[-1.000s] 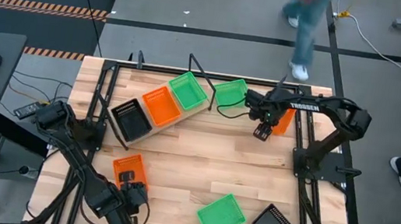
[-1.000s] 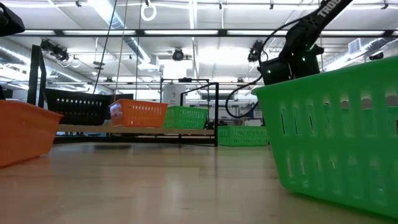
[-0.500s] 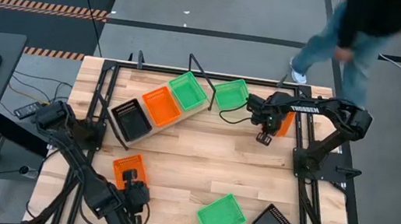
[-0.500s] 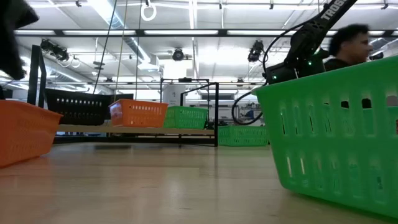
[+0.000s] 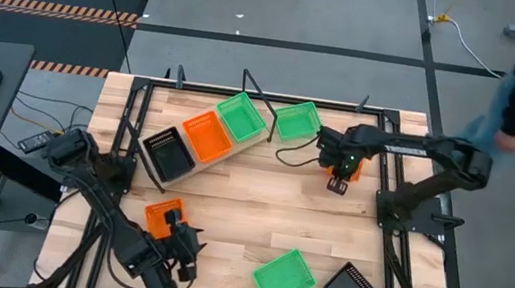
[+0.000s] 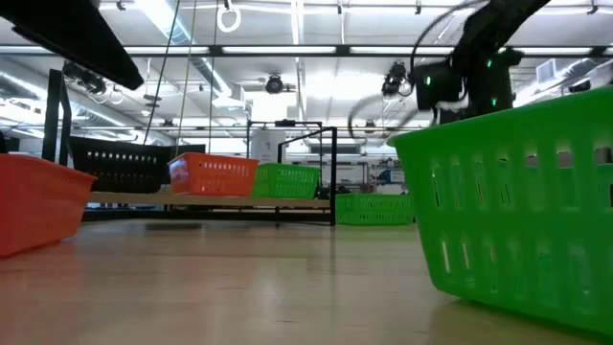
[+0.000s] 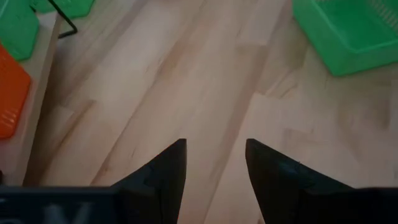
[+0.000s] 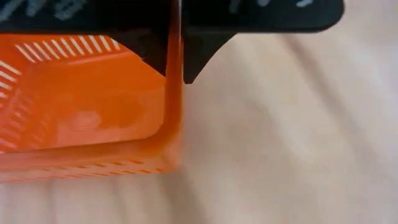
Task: Stack baskets on shelf by color
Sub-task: Stack the right orange bin on top of the orange bin on the shelf
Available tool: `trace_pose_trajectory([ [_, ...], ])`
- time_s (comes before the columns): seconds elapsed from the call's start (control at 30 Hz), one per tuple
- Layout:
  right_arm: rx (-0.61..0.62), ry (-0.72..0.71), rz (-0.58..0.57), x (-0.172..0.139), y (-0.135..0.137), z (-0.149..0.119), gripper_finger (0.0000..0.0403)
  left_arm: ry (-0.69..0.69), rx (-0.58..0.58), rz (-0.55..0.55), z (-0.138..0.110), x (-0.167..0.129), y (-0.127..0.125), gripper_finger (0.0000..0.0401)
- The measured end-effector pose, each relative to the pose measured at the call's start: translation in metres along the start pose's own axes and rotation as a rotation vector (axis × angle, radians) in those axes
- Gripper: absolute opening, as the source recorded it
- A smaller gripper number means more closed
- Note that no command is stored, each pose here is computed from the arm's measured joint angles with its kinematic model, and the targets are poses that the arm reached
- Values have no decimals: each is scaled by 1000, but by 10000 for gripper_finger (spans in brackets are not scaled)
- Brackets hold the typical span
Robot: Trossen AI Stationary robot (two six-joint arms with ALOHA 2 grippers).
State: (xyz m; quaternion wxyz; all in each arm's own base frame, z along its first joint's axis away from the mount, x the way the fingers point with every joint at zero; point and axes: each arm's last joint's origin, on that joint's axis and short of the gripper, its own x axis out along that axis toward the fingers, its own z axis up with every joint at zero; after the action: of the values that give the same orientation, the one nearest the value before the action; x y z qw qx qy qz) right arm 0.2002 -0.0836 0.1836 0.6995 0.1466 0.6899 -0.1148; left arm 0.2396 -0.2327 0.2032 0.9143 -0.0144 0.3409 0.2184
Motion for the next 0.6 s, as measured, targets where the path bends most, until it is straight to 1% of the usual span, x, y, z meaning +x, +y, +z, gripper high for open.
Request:
trace_pose_trajectory([
  [0.07, -64, -64, 36, -13, 15, 0, 11, 17, -11, 4, 2, 4, 2, 172],
  [0.13, -131, -131, 85, -28, 30, -2, 13, 21, -54, 17, 6, 8, 4, 172],
  [0.23, -191, -252, 122, -53, 53, -5, 13, 22, -120, 36, 10, 14, 7, 172],
  [0.3, -245, -347, 148, -69, 69, -6, 11, 23, -137, 45, 12, 17, 9, 172],
  [0.4, -380, -540, 214, -97, 97, -4, 10, 24, -144, 56, 15, 21, 11, 172],
  [0.5, -553, -735, 276, -121, 126, 1, 10, 26, -142, 64, 17, 24, 13, 172],
  [0.57, -660, -827, 288, -133, 144, 6, 10, 26, -149, 71, 19, 26, 14, 172],
  [0.6, -707, -855, 277, -137, 151, 9, 10, 25, -153, 72, 19, 27, 14, 172],
])
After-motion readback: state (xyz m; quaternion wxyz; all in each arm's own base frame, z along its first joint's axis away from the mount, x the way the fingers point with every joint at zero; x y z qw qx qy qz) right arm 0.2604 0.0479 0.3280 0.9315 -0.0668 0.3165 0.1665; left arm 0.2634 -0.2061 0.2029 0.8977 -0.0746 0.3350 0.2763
